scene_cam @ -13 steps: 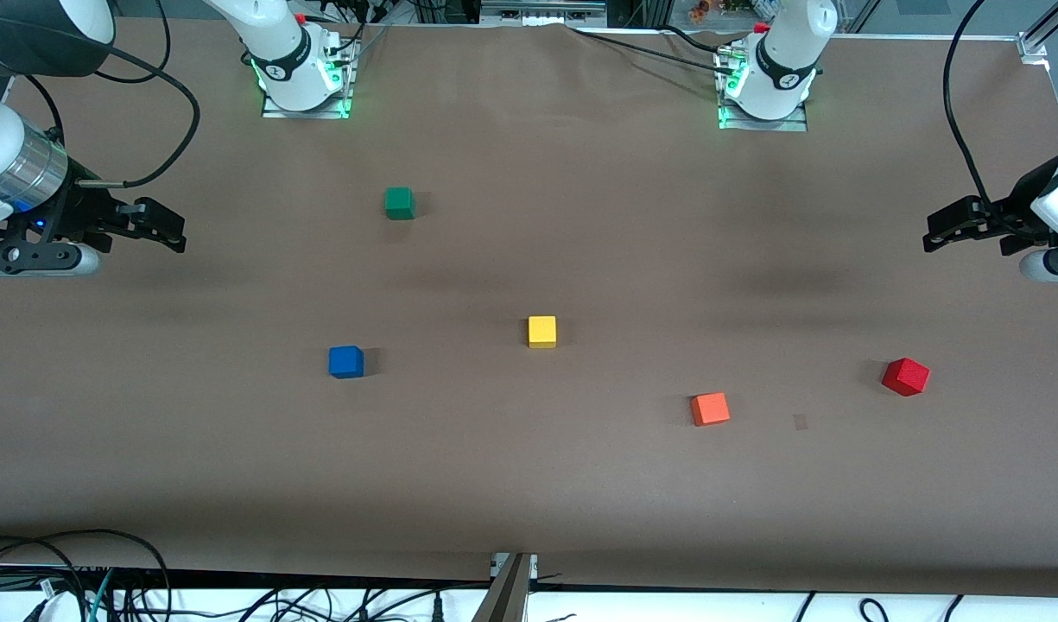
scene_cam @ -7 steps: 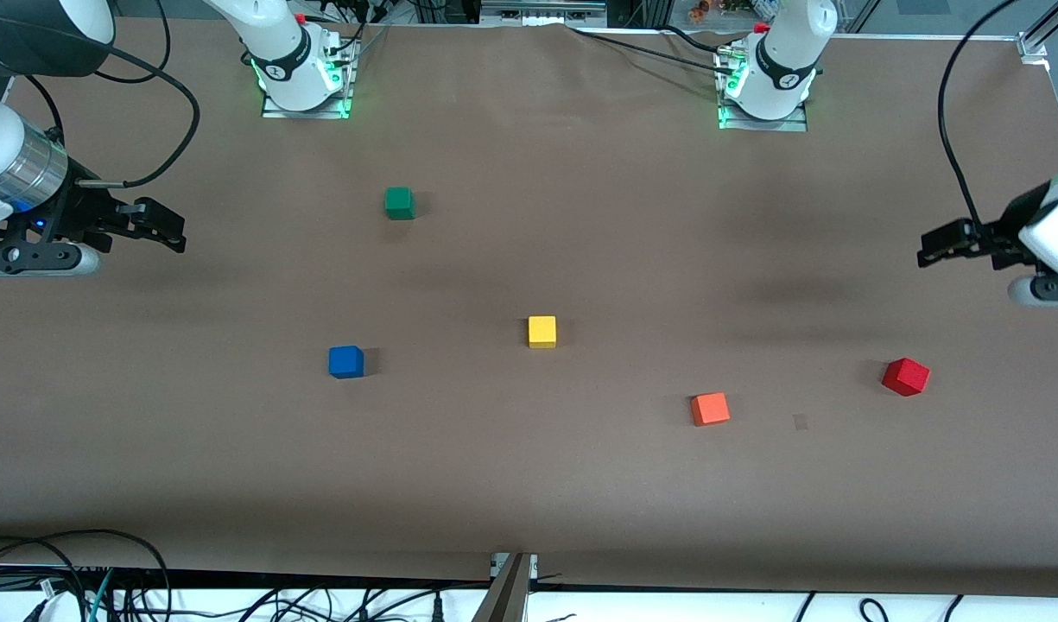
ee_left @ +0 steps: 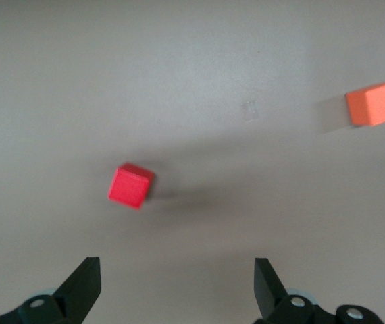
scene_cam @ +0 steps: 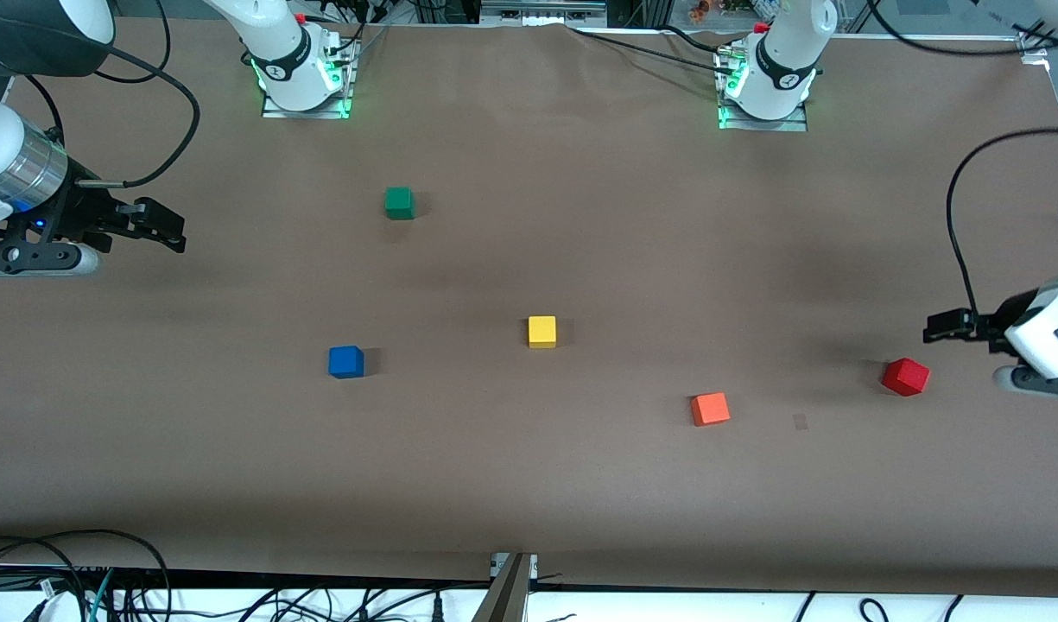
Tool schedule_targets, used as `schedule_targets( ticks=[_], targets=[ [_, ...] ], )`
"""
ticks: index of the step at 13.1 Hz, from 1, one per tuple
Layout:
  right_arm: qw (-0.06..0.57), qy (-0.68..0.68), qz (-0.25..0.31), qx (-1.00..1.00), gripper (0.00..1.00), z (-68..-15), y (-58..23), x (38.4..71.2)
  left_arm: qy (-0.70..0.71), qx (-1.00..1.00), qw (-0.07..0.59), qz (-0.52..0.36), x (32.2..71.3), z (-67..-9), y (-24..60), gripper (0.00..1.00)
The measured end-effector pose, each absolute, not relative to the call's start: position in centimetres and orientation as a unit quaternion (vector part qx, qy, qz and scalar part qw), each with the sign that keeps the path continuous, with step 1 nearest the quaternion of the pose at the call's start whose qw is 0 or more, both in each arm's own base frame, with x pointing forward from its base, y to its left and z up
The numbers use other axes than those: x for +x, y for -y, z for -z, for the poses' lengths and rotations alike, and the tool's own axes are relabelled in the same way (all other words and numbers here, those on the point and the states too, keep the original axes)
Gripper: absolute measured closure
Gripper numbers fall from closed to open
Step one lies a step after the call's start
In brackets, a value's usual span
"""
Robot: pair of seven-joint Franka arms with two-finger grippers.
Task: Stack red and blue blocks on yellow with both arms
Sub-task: 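Reach the left gripper down to the red cube and grasp it, then carry the red cube to the yellow cube while the right gripper reaches the blue cube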
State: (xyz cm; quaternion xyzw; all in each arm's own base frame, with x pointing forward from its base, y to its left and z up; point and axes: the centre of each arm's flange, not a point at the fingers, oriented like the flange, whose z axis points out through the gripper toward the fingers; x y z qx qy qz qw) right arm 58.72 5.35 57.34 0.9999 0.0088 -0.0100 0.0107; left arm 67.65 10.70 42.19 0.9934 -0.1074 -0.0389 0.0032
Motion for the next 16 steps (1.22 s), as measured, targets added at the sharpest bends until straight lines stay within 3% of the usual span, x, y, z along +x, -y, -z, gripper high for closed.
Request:
schedule_targets(
  ticks=[6, 13, 16],
  targets=[
    [0.007, -0.008, 0.009, 1.000, 0.00, -57.4, -5.4, 58.7, 0.282, 0.959, 0.000, 0.017, 69.7, -32.2, -15.9, 0.00],
    [-0.010, -0.010, -0.011, 1.000, 0.00, -57.5, -6.1, 59.4, 0.304, 0.952, 0.009, 0.025, 68.2, -23.3, -18.7, 0.00],
    [-0.009, -0.012, -0.003, 1.000, 0.00, -55.2, -6.4, 60.6, 0.306, 0.951, 0.016, 0.034, 67.0, -21.2, -18.5, 0.00]
  ],
)
